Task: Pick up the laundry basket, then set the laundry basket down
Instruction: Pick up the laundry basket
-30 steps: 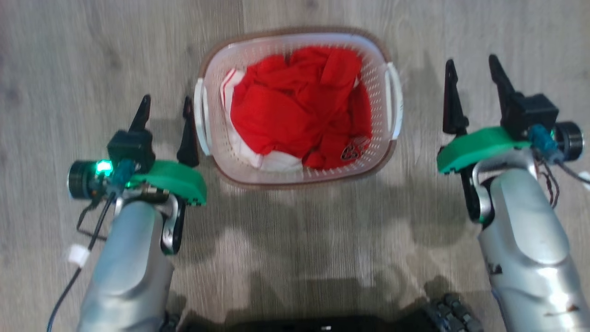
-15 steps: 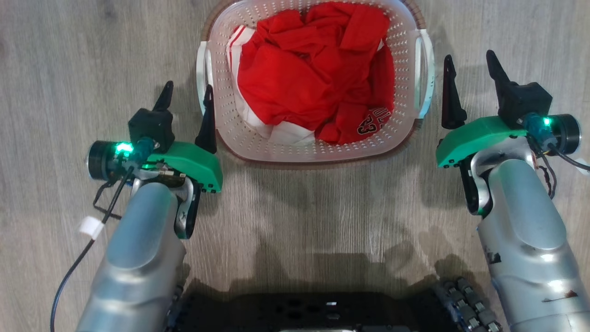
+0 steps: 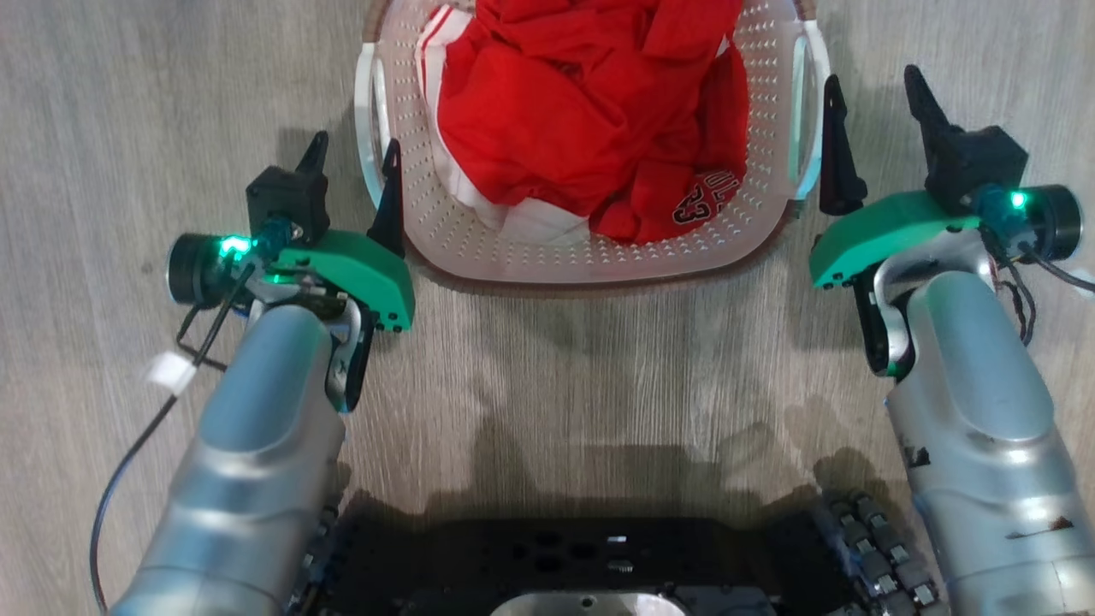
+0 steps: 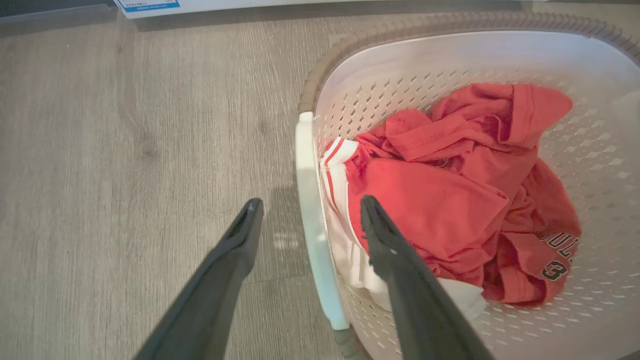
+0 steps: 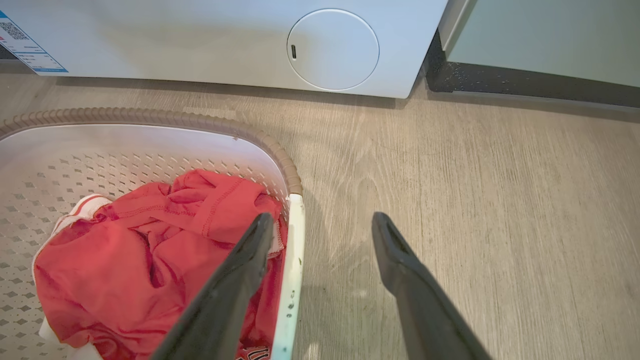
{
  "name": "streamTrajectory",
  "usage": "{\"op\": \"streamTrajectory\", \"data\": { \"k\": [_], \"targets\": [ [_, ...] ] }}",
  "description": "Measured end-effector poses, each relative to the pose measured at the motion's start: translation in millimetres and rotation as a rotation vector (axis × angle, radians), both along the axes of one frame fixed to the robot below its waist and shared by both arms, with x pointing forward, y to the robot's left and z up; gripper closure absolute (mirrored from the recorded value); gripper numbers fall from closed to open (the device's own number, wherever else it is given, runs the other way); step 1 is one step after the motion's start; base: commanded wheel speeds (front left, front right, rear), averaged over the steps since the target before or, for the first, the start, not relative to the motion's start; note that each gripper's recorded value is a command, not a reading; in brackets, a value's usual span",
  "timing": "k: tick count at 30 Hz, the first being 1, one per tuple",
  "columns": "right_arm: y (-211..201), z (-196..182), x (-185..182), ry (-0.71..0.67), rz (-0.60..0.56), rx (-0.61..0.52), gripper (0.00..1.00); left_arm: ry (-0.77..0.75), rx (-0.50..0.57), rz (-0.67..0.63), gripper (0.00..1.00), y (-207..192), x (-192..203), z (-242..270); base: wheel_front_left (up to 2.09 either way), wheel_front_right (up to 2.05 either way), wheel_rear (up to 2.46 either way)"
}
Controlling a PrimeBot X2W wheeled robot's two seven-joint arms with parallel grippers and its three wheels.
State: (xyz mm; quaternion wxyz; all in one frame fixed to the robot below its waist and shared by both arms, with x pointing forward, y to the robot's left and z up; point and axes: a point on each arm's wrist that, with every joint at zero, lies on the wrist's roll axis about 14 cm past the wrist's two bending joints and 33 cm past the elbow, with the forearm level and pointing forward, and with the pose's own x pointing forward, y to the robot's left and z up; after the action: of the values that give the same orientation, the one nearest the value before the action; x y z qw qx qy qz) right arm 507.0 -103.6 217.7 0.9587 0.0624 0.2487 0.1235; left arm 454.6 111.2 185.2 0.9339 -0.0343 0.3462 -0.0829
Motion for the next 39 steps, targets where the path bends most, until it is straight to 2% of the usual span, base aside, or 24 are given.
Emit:
{"op": "streamTrajectory", "data": {
  "k": [16,39],
  "targets": [
    [18.8,-45.4,-0.6,0.076,0.051,0.0,0.0,0.089,-0.012,-0.03,0.0,-0.3,0.1,-34.2,0.0,0.0,0.0],
    [26.2,-84.7,-14.0,0.174,0.081,-0.004,0.0,0.121,-0.019,-0.135,0.0,-17.5,7.6,-54.5,0.0,0.0,0.0]
  ]
}}
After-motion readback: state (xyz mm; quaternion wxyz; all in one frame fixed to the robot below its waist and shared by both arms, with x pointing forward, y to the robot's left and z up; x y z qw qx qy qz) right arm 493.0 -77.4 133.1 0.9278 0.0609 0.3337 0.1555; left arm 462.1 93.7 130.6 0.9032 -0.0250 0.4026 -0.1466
